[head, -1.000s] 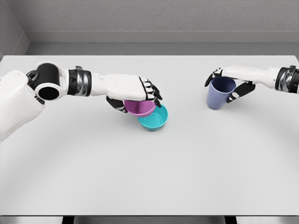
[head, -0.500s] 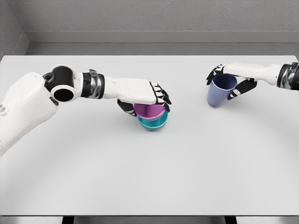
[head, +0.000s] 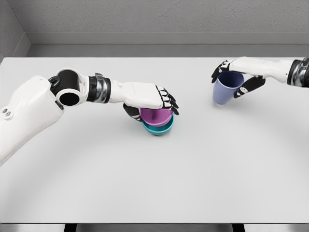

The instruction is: Stacking bowl and cup with both arms

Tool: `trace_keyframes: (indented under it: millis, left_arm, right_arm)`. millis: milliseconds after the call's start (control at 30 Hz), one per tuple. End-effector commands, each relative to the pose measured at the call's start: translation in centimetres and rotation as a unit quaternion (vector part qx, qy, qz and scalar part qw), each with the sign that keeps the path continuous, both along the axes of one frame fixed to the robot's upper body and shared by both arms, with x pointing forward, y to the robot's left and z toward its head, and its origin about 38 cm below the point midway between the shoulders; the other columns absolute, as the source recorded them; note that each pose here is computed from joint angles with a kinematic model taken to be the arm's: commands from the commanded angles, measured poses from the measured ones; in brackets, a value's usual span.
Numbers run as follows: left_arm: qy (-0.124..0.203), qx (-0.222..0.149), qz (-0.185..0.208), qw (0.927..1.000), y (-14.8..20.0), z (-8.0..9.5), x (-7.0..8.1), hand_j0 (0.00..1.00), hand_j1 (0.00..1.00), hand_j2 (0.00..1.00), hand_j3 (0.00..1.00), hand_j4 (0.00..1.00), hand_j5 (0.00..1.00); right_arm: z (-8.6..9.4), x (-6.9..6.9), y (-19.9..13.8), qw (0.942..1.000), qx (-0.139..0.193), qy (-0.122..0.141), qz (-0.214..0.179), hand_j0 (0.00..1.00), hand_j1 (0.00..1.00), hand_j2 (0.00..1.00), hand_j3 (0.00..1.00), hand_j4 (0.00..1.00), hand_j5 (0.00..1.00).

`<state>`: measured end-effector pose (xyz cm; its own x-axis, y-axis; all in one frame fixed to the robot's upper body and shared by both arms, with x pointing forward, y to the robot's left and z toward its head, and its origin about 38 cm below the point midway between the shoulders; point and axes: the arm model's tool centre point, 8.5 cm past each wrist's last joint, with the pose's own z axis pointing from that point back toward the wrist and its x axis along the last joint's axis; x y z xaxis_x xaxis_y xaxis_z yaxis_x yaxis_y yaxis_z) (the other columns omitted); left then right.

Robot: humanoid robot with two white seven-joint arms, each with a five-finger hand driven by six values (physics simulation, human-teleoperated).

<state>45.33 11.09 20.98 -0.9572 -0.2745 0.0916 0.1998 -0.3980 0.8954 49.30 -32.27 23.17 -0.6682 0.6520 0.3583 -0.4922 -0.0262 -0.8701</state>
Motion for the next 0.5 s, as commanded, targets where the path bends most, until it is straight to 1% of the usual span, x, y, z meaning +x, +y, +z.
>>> trace_keyframes:
  millis: [0, 200, 300, 400, 467]
  left_arm:
    - [0.002, -0.003, 0.002, 1.0000, 0.0, 0.1, 0.0, 1.00, 1.00, 1.00, 1.00, 1.00, 1.00]
    - [0.001, -0.002, 0.002, 1.0000, 0.1, 0.1, 0.1, 1.00, 1.00, 1.00, 1.00, 1.00, 1.00]
    - [-0.002, -0.006, 0.000, 1.0000, 0.0, 0.5, 0.0, 1.00, 1.00, 1.00, 1.00, 1.00, 1.00]
    - [-0.006, -0.018, 0.002, 0.9998, 0.0, 1.4, 0.2, 1.00, 1.00, 1.00, 1.00, 1.00, 1.00]
    - [-0.015, -0.028, -0.004, 0.9995, -0.1, 2.2, -0.1, 1.00, 1.00, 1.00, 1.00, 1.00, 1.00]
  right_arm:
    - [0.2, -0.1, 0.1, 1.0000, 0.003, -0.001, 0.001, 0.62, 0.62, 0.62, 0.62, 0.62, 0.62]
    - [0.7, -0.1, 0.6, 0.9999, 0.003, -0.006, 0.009, 0.62, 0.62, 0.62, 0.62, 0.62, 0.62]
    - [0.9, -0.1, 0.7, 0.9999, 0.002, -0.009, 0.011, 0.62, 0.62, 0.62, 0.62, 0.62, 0.62]
    - [1.3, -0.2, 1.2, 0.9997, 0.003, -0.015, 0.020, 0.62, 0.62, 0.62, 0.62, 0.62, 0.62]
    - [1.7, -0.1, 1.3, 0.9996, 0.002, -0.019, 0.022, 0.62, 0.62, 0.62, 0.62, 0.62, 0.62]
